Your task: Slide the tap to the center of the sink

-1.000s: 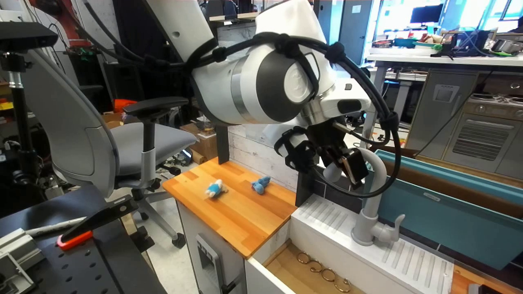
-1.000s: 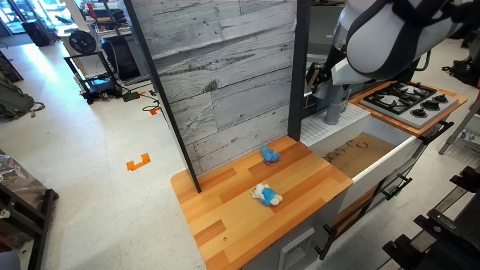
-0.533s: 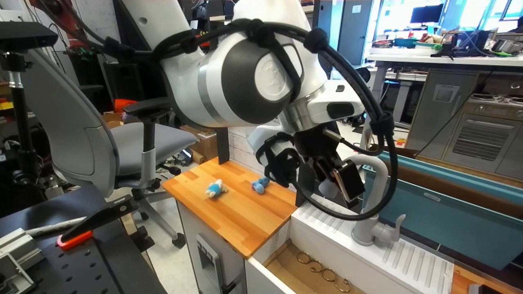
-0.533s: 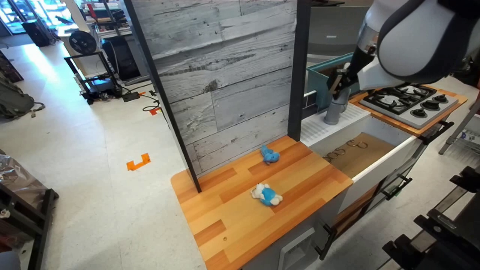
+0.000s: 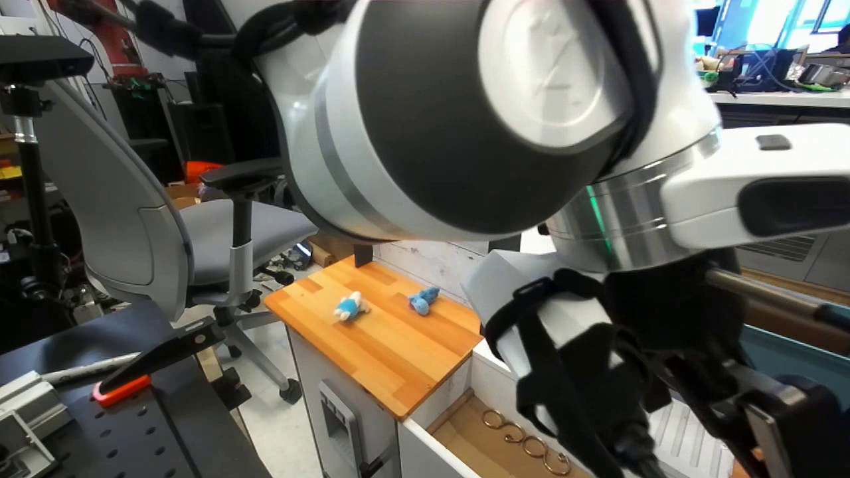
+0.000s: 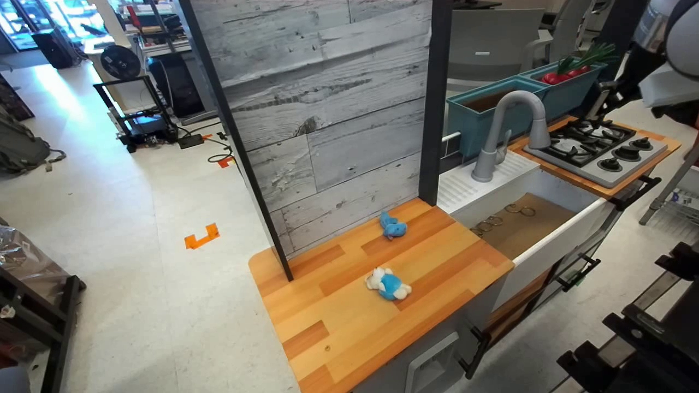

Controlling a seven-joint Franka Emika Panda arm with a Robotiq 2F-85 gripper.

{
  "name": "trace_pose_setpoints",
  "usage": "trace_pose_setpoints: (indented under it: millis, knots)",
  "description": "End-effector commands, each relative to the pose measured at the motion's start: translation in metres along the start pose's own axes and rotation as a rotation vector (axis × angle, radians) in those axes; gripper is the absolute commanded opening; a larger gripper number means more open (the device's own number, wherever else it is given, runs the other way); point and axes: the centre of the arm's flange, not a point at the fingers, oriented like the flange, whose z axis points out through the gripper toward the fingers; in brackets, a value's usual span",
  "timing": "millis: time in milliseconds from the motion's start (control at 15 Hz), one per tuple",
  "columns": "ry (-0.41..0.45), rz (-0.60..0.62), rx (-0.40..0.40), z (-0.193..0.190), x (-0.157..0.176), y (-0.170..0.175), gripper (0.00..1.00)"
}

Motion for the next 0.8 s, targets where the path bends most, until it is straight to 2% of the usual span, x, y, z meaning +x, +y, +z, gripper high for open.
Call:
trace_pose_setpoints:
  millis: [0,733]
  knots:
    - [-0.148,-0.077,0.043,-0.031,-0.005,0.016,1.00]
    - [-0.467,-0.456,0.286,-0.167,-0.053,-0.075,1.00]
